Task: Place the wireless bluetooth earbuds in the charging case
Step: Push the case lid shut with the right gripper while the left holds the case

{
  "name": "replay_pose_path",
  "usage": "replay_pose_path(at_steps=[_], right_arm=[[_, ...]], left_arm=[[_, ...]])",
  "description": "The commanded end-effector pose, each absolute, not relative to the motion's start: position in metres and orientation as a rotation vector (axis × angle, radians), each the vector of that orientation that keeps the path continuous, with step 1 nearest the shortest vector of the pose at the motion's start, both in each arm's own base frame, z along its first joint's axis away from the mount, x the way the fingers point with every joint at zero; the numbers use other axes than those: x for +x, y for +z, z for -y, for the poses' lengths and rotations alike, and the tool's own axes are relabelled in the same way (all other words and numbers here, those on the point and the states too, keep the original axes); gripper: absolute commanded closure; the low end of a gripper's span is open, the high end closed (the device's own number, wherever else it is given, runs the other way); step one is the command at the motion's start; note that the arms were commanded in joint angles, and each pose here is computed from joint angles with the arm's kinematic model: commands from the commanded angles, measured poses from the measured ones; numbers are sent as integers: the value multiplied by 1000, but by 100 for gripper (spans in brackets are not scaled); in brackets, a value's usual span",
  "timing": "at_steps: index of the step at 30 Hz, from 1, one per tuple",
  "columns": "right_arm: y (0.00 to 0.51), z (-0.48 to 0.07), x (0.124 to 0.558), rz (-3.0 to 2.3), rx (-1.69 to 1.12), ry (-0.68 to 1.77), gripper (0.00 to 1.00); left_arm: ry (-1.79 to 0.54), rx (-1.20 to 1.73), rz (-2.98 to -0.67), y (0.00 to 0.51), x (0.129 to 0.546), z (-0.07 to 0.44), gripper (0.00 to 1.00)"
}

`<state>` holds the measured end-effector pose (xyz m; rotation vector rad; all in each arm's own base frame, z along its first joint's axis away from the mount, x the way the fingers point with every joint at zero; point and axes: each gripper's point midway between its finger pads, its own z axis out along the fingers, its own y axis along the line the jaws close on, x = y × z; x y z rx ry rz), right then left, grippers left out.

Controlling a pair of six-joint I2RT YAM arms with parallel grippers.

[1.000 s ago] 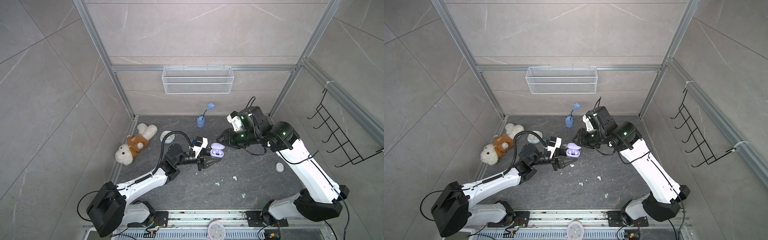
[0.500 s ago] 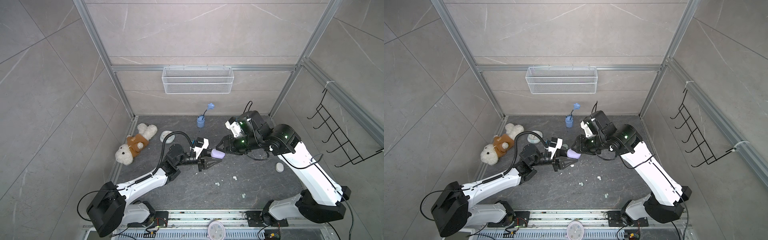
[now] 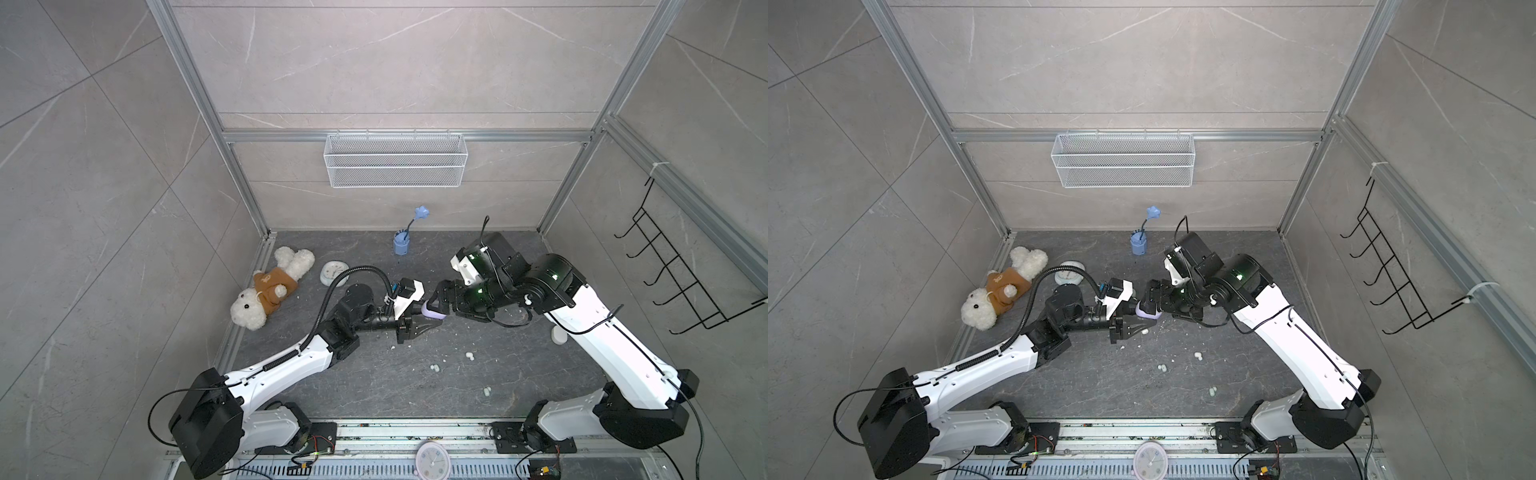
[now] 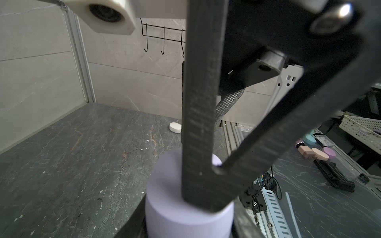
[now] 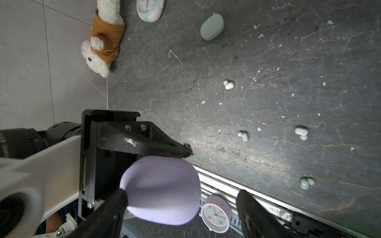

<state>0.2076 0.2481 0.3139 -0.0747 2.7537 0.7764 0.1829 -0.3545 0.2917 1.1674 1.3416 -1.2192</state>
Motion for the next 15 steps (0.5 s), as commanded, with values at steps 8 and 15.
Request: replay_pose_path(at_steps=[8, 15], right_arm=[[304, -264, 205, -2768, -107, 852, 13], [296, -268, 204, -2777, -97, 878, 22]], left_arm=[[-1162, 1208, -1262, 314, 180, 356, 76], [-1162, 1219, -1276, 311, 180, 358, 76]])
